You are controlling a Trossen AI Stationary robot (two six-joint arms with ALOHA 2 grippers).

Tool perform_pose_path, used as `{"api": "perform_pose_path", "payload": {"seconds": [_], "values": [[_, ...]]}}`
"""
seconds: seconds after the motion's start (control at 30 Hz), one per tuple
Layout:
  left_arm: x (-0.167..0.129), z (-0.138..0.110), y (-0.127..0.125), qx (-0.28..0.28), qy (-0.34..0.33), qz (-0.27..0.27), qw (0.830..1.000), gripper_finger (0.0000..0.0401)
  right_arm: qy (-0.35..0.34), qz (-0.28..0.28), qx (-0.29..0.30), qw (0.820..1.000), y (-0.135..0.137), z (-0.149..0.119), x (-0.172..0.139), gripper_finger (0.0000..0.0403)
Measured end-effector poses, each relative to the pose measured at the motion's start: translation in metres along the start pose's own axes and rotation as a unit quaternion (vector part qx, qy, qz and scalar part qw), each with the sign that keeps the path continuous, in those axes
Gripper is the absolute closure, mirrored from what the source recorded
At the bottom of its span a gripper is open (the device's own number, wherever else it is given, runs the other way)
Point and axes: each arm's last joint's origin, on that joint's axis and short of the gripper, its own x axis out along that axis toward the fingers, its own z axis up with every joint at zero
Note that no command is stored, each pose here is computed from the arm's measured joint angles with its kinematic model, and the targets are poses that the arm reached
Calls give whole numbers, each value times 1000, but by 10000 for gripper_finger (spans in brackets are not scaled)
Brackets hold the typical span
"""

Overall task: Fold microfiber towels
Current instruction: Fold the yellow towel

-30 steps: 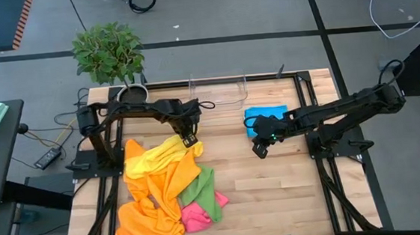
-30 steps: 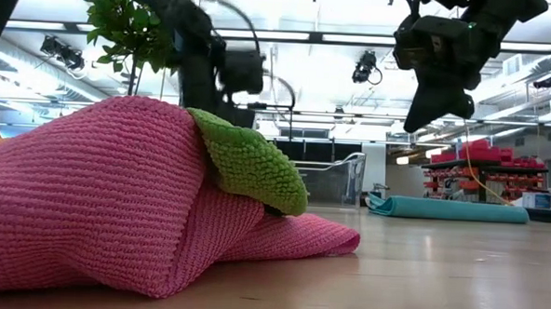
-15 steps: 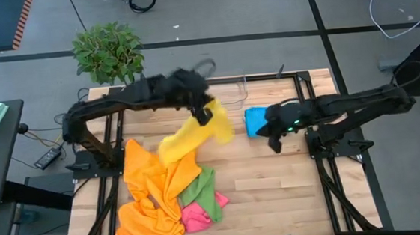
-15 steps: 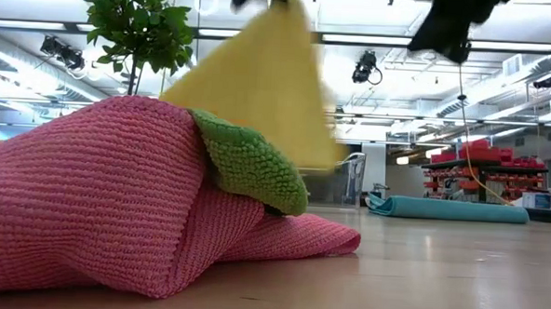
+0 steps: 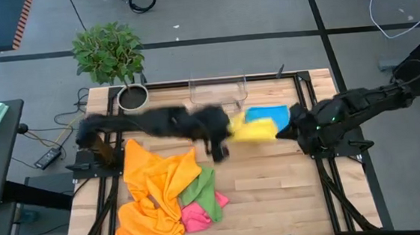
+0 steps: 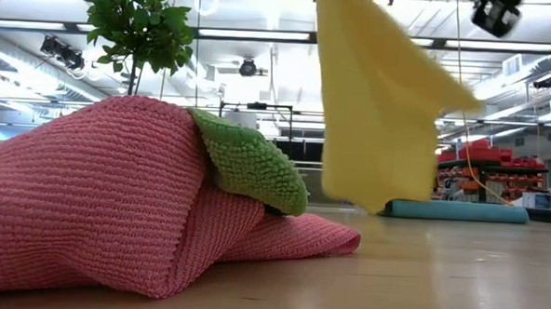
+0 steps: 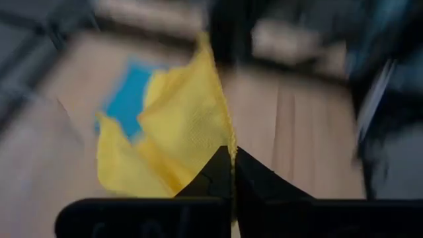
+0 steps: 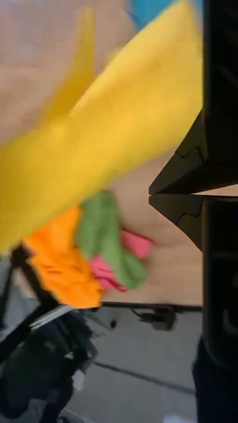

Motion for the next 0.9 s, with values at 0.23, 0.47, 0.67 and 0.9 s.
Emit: {"api": "perform_pose_path", "payload": {"seconds": [0.23,0.47,0.67,0.9], "values": [[72,-73,-53,121,173,22,977,395,90,-18,122,988,8,-72,61,389],[76,-134,-58,122,133,-23,983,396,54,-33,138,988,41,-137,123,389],[82,-180,-41,78,135,-73,985,394,62,-102,111,987,61,-147,170,389],[87,-195,-40,46,155,-97,982,392,78,-190,141,969,53,-129,183,376]]}}
